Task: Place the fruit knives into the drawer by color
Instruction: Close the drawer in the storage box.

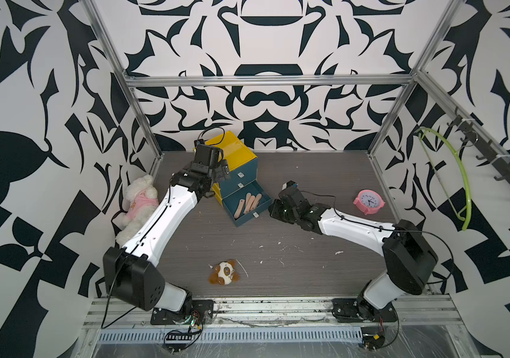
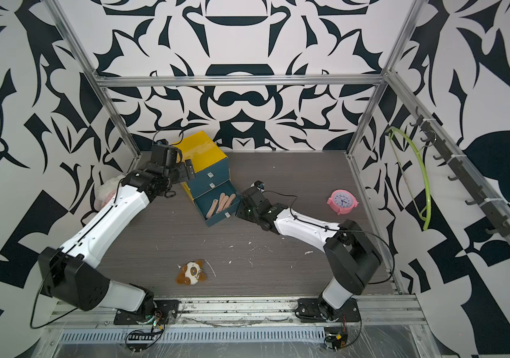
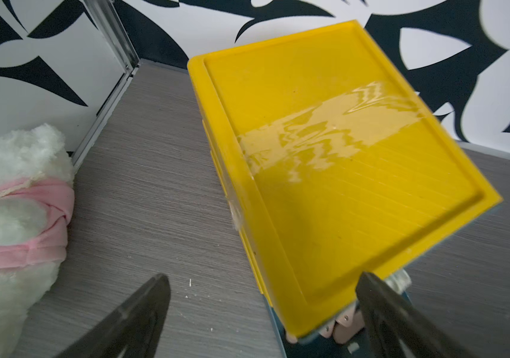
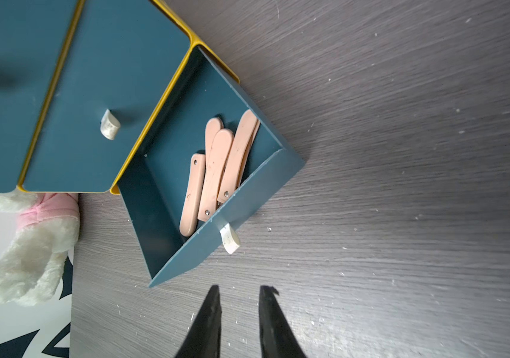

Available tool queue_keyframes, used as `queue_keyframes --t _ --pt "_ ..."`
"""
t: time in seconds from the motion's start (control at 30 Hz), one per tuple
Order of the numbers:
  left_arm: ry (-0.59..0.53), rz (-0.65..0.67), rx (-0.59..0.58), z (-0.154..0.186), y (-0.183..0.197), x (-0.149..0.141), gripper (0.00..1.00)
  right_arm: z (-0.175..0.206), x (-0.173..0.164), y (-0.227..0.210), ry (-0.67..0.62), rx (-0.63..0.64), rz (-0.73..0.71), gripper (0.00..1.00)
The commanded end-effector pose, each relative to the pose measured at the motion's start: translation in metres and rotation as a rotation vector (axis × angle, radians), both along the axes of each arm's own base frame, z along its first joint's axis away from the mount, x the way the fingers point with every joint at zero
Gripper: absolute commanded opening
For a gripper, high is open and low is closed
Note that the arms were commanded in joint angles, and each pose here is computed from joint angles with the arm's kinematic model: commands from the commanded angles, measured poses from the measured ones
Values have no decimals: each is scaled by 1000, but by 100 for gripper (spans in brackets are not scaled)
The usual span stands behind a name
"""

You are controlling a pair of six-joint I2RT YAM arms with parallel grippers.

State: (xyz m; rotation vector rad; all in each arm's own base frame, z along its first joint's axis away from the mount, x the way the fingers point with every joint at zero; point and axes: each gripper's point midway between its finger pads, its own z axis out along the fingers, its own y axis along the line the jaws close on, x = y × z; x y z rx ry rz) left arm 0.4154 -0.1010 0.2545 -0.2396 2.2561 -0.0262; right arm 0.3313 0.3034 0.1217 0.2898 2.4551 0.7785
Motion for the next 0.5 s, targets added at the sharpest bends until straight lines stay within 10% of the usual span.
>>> queue_keyframes --t 0.0,0.47 --pt "21 16 37 -5 5 6 99 -2 7 8 1 36 -12 26" --pt "64 -4 26 -26 1 2 99 -31 49 53 22 81 -15 31"
